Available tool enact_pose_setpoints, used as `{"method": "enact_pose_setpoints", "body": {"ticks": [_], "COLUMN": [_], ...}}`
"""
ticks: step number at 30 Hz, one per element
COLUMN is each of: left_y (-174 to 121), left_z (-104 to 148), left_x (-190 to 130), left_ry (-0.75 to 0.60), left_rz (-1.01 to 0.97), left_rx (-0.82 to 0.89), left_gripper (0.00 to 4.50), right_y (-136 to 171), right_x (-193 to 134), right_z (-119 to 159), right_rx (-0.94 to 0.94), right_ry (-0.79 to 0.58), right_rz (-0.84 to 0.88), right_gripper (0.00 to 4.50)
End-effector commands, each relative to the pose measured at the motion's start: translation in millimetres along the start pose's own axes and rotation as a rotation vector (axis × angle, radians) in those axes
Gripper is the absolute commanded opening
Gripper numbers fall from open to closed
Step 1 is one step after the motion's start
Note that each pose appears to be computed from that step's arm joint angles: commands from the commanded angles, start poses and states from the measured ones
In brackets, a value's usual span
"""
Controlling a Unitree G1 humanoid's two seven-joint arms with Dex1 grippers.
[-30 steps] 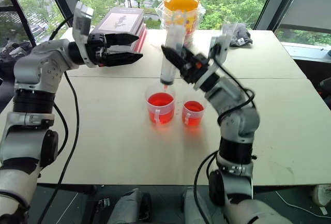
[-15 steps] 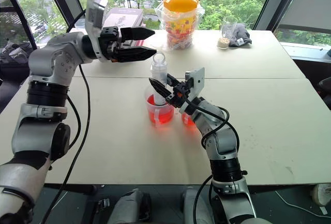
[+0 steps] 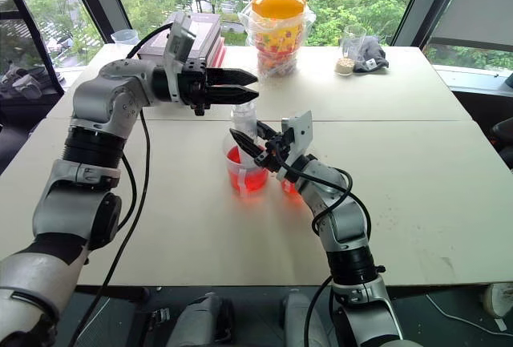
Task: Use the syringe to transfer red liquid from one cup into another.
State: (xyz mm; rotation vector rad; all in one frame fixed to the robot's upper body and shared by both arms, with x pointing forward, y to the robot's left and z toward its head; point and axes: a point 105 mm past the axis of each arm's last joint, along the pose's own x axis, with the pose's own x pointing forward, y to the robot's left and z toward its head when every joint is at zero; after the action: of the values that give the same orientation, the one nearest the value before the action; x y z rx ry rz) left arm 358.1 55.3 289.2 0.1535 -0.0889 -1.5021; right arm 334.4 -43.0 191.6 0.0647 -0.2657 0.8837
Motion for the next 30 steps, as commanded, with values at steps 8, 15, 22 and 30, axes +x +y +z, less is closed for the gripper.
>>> {"method": "enact_pose_setpoints", "body": {"ticks": [8, 15, 22, 30], "left_y": [-5.2, 5.6, 13.2, 19.6], "left_z": [4.5, 33.7, 51.6, 62.7], "left_x": [0.3, -3.1, -7.4, -13.3], "left_ry": [0.010, -0.076, -0.102, -0.106], "left_rz": [-0.018, 0.047, 0.088, 0.124], "left_rx": [0.042, 0.071, 0.111, 0.151], "left_gripper": [0.02, 0.02, 0.02, 0.02], "right_y": [0.1, 3.7, 10.8, 19.4], "right_x": [1.2, -0.6, -0.8, -4.6], "right_z": [13.0, 4.0, -7.3, -24.9], "right_rx": [-0.054, -0.042, -0.006, 0.039], "right_ry": [-0.036, 0.003, 0.049, 0.127], "right_rz": [0.009, 0.034, 0.085, 0.144], "right_gripper": [1.39, 1.39, 1.39, 1.39]}}
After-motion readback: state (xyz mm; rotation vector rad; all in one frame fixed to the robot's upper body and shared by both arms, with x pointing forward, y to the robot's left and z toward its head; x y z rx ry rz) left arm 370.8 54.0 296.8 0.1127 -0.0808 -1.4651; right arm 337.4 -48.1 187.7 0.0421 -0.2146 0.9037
